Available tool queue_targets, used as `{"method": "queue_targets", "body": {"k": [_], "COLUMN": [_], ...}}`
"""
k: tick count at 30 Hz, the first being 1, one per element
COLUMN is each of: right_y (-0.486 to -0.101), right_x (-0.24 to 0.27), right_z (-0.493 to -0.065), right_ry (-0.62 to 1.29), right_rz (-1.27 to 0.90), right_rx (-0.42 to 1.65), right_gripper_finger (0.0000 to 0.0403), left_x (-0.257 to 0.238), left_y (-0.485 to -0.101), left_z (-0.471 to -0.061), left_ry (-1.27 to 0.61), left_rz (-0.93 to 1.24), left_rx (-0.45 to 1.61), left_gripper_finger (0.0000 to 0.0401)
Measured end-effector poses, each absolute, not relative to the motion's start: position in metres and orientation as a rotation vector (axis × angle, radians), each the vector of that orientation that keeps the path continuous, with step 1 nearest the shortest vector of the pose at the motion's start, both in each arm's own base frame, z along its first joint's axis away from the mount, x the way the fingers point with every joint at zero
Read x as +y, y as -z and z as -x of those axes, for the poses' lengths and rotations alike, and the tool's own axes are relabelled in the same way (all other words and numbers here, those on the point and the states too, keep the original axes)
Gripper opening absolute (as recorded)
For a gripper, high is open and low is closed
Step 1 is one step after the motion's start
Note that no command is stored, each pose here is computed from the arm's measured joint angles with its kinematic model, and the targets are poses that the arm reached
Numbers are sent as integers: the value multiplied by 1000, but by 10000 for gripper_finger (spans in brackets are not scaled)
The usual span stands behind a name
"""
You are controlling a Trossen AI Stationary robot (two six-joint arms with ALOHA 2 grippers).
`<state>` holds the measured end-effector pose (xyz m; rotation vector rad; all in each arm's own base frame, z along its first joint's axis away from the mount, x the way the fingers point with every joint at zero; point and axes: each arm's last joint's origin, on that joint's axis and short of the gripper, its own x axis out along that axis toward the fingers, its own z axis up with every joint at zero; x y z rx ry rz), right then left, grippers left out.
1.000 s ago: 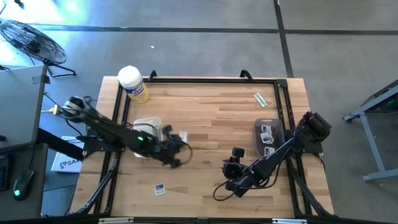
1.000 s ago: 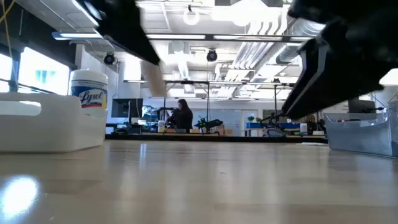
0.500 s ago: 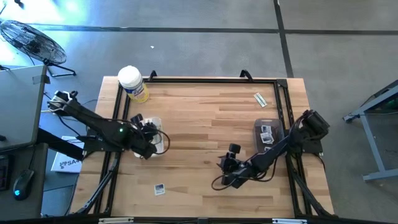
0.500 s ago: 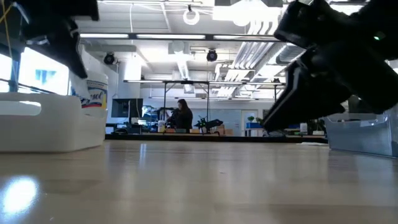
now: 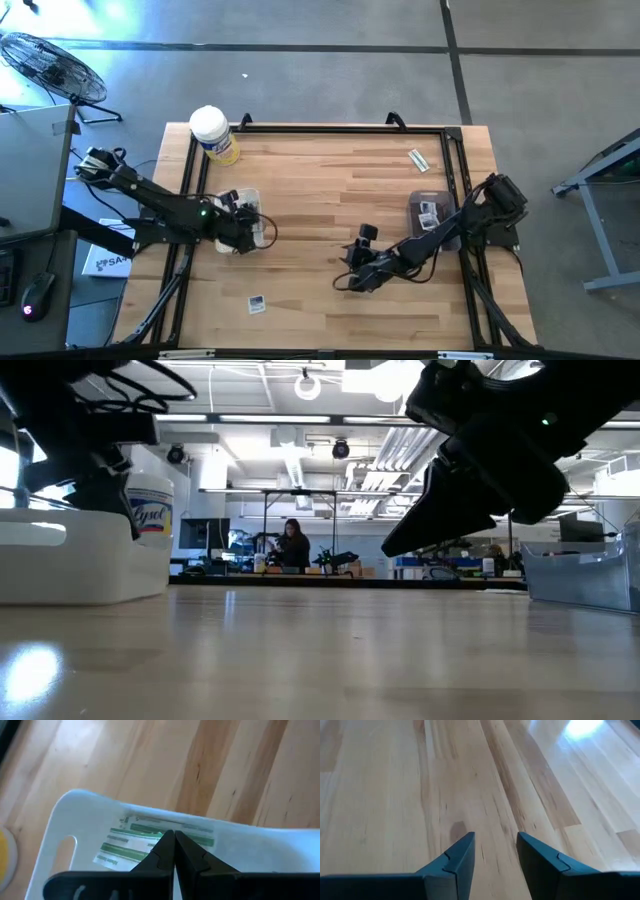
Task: Pick & Place First Aid Supplies
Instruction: Put the green bandage into the white bin
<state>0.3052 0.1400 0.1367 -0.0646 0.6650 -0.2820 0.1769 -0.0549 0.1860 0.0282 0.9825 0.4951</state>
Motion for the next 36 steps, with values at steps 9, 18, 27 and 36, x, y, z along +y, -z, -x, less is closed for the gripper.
{"method": "queue_targets", "body": {"k": [9,18,27,36], "right_y": [-137,-137,-137,-136], "right_x": [141,141,141,141], "right_z": [-306,-306,-306,-305], "right_ry": [252,246,247,249], "right_rz": [46,42,39,37], "right_rx": [673,675,675,678], "right_gripper_finger": [140,140,140,140], "left_x": [-26,-29,-29,-27], "left_y": [-186,-188,-188,-194], "left_z": [-189,-196,-195,-185], "left_ry": [-491,-388,-382,-385], "left_rz": [64,147,131,79], "left_rx": [1036,996,1008,1021], "left_gripper_finger": [0,0,0,0]}}
